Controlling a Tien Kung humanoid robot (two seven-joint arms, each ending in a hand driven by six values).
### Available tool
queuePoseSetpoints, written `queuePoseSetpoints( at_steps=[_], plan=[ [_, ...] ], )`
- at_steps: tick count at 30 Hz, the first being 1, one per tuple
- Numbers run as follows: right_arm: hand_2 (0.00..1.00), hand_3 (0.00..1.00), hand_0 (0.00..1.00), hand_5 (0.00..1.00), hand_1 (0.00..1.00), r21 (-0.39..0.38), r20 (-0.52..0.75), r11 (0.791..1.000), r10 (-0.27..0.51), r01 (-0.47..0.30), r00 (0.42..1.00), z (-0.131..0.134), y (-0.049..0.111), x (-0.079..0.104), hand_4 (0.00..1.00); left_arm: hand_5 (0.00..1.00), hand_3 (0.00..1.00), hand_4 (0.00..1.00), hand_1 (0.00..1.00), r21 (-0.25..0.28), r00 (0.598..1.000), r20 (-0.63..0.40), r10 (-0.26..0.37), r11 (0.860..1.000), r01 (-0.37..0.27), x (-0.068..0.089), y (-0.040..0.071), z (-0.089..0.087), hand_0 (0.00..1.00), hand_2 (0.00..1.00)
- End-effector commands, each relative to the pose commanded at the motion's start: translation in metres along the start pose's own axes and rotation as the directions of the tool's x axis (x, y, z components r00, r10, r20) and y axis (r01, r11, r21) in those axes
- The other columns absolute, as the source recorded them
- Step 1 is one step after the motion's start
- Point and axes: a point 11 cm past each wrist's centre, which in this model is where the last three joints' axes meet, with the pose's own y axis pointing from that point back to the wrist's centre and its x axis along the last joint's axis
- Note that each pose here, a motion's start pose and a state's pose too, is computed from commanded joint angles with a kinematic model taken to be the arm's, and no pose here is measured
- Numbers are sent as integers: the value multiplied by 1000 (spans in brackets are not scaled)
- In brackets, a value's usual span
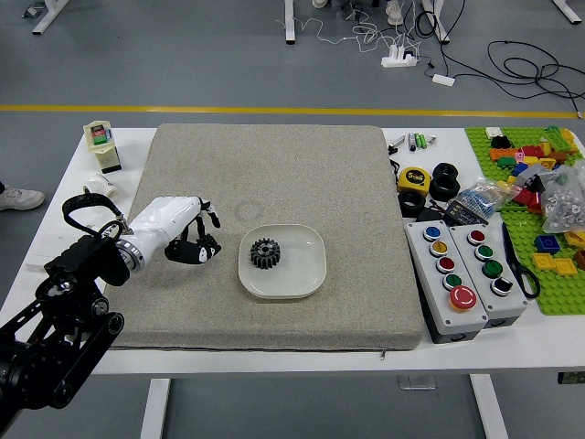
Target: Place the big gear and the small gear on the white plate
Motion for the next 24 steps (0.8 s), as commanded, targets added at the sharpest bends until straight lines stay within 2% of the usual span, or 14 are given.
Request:
queuePoseSetpoints(
  at_steps=[6, 10, 14, 17, 18, 23, 24],
  plan=[
    [751, 562, 658, 612, 671, -2, -3, 1000, 0, 0, 1000, 1, 0, 0, 758, 111, 513, 672, 200, -95, 997, 13, 76, 993, -75, 15, 0, 33, 196, 300],
    [751, 562, 658, 612, 671, -2, -5, 1000, 0, 0, 1000, 2, 0, 0, 758, 111, 513, 672, 200, -177, 993, 24, 116, 978, -110, 17, 1, 61, 196, 300],
    [751, 562, 657, 611, 671, -2, -5, 1000, 0, 0, 1000, 2, 0, 0, 758, 138, 525, 679, 210, -257, 993, 45, 106, 962, -91, 6, 3, 88, 196, 316],
    [751, 562, 657, 611, 671, -1, -4, 1000, 0, 0, 1000, 1, 0, 1, 758, 138, 525, 679, 210, -292, 995, 65, 70, 955, -48, -6, 3, 98, 196, 316],
    [751, 563, 657, 611, 671, 0, -3, 1000, 0, 0, 1000, 0, 0, 1, 758, 289, 563, 907, 329, -310, 996, 73, 57, 950, -32, -12, 3, 102, 244, 433],
    [751, 563, 657, 611, 671, 4, 3, 1000, 1, -1, 1000, -2, 0, 1, 758, 289, 563, 907, 329, -346, 995, 97, 15, 938, 20, -28, 3, 107, 244, 433],
    [751, 562, 657, 611, 671, 4, 4, 1000, 1, -1, 1000, -2, 0, 2, 758, 376, 677, 997, 559, -348, 995, 99, 12, 937, 24, -29, 3, 107, 432, 655]
  ],
)
